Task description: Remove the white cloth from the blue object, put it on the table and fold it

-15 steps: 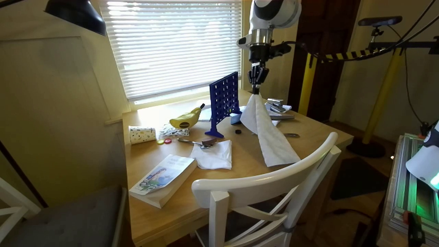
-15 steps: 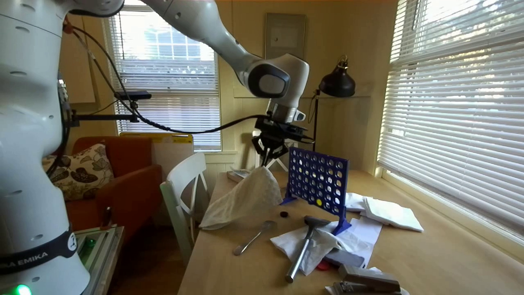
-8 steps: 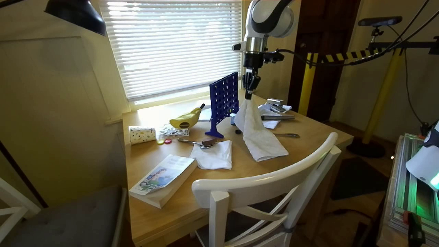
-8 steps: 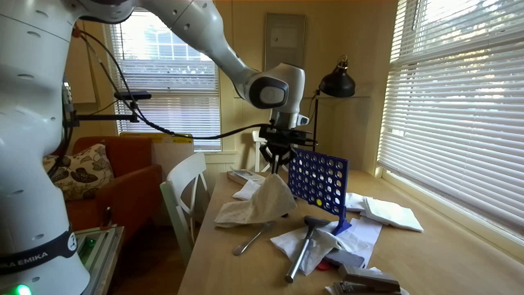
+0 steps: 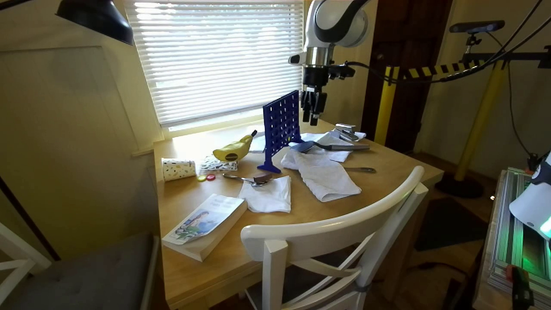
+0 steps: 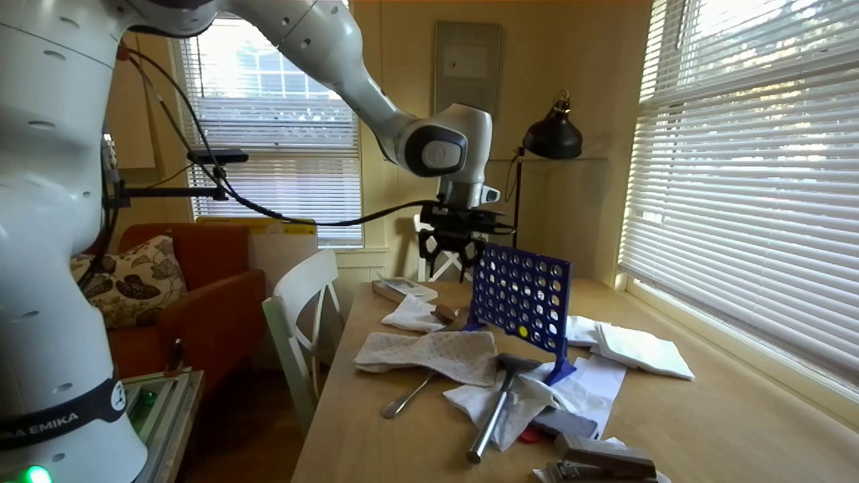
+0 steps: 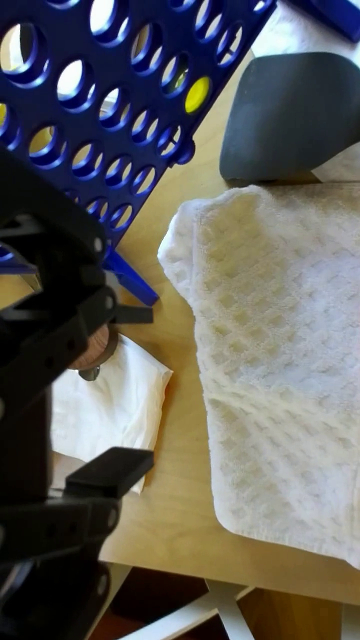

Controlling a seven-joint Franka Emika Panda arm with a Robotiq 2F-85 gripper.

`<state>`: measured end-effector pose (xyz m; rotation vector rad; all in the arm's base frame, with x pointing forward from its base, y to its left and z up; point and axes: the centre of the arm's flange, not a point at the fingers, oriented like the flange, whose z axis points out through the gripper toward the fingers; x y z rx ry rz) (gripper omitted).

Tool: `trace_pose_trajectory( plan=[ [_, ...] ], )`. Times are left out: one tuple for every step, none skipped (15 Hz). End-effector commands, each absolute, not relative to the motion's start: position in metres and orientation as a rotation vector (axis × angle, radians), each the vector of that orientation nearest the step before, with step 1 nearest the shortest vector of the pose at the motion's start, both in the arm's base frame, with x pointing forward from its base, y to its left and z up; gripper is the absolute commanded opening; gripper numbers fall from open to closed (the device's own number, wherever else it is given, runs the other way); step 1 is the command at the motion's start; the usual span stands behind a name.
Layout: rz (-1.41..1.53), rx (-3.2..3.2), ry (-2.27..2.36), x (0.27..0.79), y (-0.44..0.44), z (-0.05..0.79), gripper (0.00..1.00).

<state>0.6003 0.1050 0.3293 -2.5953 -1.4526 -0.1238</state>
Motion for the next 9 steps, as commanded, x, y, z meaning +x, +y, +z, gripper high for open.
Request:
trace_pose_trajectory(
  plan=[
    [0.018, -2.537, -1.516, 0.566, 0.097, 0.334, 0.97],
    [0.096, -2.497, -1.534, 0.549, 0.094, 0.327, 1.00],
    [0.163, -2.450, -1.544, 0.532, 0.092, 0.323, 1.00],
    [0.234, -2.412, -1.553, 0.516, 0.089, 0.319, 1.00],
    [0.304, -2.376, -1.547, 0.498, 0.083, 0.315, 1.00],
    [0.350, -2.370, -1.547, 0.485, 0.078, 0.314, 1.00],
    [0.356, -2.354, -1.563, 0.474, 0.071, 0.310, 1.00],
    [0.356, -2.344, -1.566, 0.466, 0.067, 0.309, 1.00],
    [0.378, -2.280, -1.569, 0.460, 0.065, 0.311, 1.00]
  ],
)
